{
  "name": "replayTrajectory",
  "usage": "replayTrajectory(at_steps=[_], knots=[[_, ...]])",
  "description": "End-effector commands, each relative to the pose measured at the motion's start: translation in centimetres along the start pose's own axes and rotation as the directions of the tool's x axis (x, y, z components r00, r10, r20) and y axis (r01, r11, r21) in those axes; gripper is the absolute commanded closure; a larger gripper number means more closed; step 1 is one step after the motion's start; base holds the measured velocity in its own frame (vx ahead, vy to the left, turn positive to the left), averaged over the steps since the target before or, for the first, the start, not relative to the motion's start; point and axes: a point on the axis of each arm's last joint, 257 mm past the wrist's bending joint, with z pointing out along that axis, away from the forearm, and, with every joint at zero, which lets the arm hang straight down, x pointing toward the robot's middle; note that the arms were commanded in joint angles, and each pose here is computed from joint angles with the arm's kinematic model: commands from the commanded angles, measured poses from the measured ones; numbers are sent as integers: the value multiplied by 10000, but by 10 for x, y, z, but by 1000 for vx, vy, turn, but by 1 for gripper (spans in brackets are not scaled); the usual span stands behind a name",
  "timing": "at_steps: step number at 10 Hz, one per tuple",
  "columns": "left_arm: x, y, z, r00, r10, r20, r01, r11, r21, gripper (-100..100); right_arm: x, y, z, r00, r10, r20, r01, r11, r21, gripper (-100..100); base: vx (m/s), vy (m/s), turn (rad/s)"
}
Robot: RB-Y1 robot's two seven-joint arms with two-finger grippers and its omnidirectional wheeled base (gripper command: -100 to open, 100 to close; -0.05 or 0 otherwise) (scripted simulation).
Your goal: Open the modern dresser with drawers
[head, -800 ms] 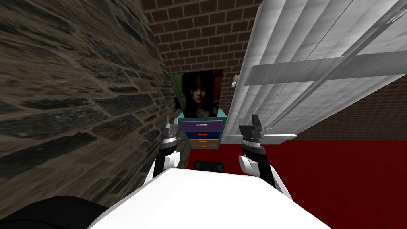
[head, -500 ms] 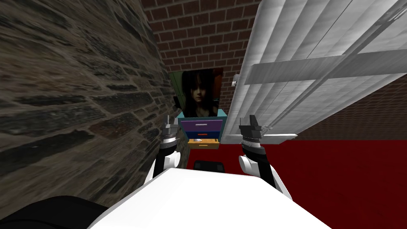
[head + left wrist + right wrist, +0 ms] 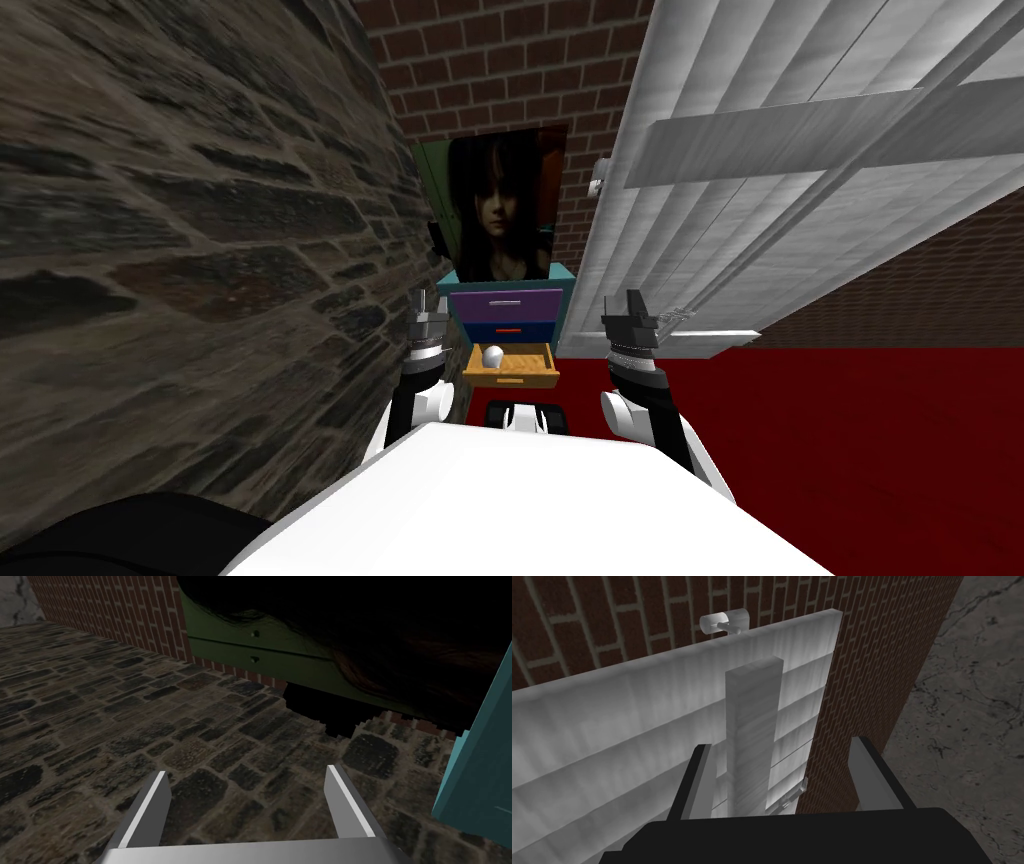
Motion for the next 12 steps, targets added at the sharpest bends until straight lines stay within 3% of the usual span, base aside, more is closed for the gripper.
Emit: replayTrajectory(at_steps=[1, 2, 6, 7, 12], knots=[[0, 0, 0, 10000, 0, 0, 0, 10000, 0, 0, 0, 0, 0, 10000, 0, 0, 0, 10000, 0, 0, 0, 0, 0], [4, 3, 0, 9994, 112, -316, -115, 9999, -106, -100, 0, 0, 0, 10000, 0, 0, 0, 10000, 0, 0, 9, -2, -6], [13, 17, -2, 9934, 376, -1080, -442, 9973, -594, -100, 0, 0, 0, 10000, 0, 1, 0, 10000, 8, 0, 15, -9, -11], [16, 26, -3, 9906, 447, -1289, -569, 9941, -925, -100, 0, 0, 0, 10000, 0, 1, 0, 10000, 8, 0, 35, -18, -30], [17, 53, -8, 9877, 507, -1476, -778, 9799, -1837, -100, 0, 0, 0, 10000, 0, 1, 0, 10000, 8, 0, 32, -18, -18]])
